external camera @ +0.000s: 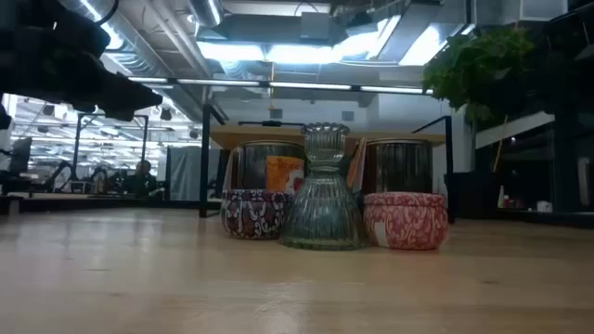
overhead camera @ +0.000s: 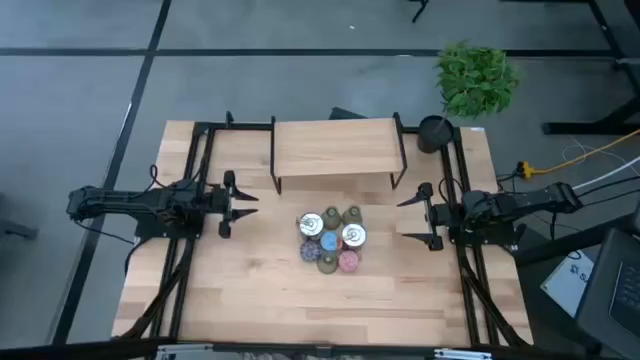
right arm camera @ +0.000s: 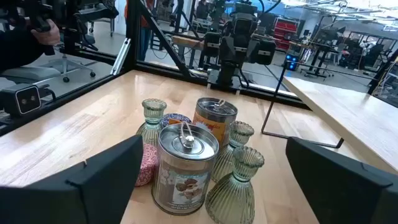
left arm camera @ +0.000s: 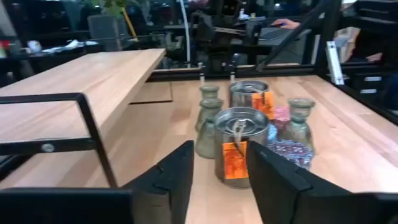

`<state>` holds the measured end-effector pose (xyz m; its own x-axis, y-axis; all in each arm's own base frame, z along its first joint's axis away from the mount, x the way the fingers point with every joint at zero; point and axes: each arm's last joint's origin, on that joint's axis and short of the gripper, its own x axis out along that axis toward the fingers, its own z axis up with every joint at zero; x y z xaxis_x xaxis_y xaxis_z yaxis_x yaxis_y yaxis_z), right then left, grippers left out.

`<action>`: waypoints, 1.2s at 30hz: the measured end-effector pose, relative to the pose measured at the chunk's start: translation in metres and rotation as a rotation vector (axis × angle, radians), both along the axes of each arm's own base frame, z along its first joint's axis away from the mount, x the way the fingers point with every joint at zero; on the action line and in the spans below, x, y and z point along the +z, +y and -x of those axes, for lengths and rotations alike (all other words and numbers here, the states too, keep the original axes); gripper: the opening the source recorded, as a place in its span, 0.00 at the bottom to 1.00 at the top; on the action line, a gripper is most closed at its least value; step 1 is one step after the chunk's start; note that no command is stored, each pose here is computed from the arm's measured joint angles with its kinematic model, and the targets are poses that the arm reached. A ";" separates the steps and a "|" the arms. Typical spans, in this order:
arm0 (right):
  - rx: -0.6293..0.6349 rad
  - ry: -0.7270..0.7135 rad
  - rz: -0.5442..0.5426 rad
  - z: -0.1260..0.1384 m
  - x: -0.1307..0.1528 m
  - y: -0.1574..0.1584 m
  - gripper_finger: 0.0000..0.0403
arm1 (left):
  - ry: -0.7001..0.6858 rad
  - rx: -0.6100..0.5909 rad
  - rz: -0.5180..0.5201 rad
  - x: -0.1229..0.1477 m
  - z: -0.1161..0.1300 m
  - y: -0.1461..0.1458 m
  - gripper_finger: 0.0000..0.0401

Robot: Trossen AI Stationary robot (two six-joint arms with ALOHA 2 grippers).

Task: Pick & Place candle stick holders

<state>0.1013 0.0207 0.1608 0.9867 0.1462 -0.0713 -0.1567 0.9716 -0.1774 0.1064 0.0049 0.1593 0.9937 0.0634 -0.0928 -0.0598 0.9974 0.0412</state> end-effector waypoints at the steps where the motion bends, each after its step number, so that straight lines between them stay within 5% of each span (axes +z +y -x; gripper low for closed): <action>1: 0.000 0.000 0.000 0.000 0.000 0.000 0.99 | -0.003 -0.012 0.002 0.000 0.000 -0.001 0.39; 10: 0.000 0.000 0.000 0.000 0.000 0.000 0.99 | -0.065 -0.104 0.002 0.007 -0.002 -0.010 0.53; 21: 0.000 0.000 0.000 0.000 0.000 0.000 0.99 | -0.102 -0.149 -0.046 0.010 -0.018 -0.024 0.55; 36: 0.000 0.001 0.000 0.000 0.000 0.000 0.99 | 0.128 -0.145 -0.101 0.027 -0.082 -0.049 0.55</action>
<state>0.1013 0.0208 0.1606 0.9866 0.1465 -0.0718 -0.1571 0.9715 -0.1774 0.1885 -0.0437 0.1864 0.9735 -0.0642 -0.2194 0.0965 0.9855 0.1397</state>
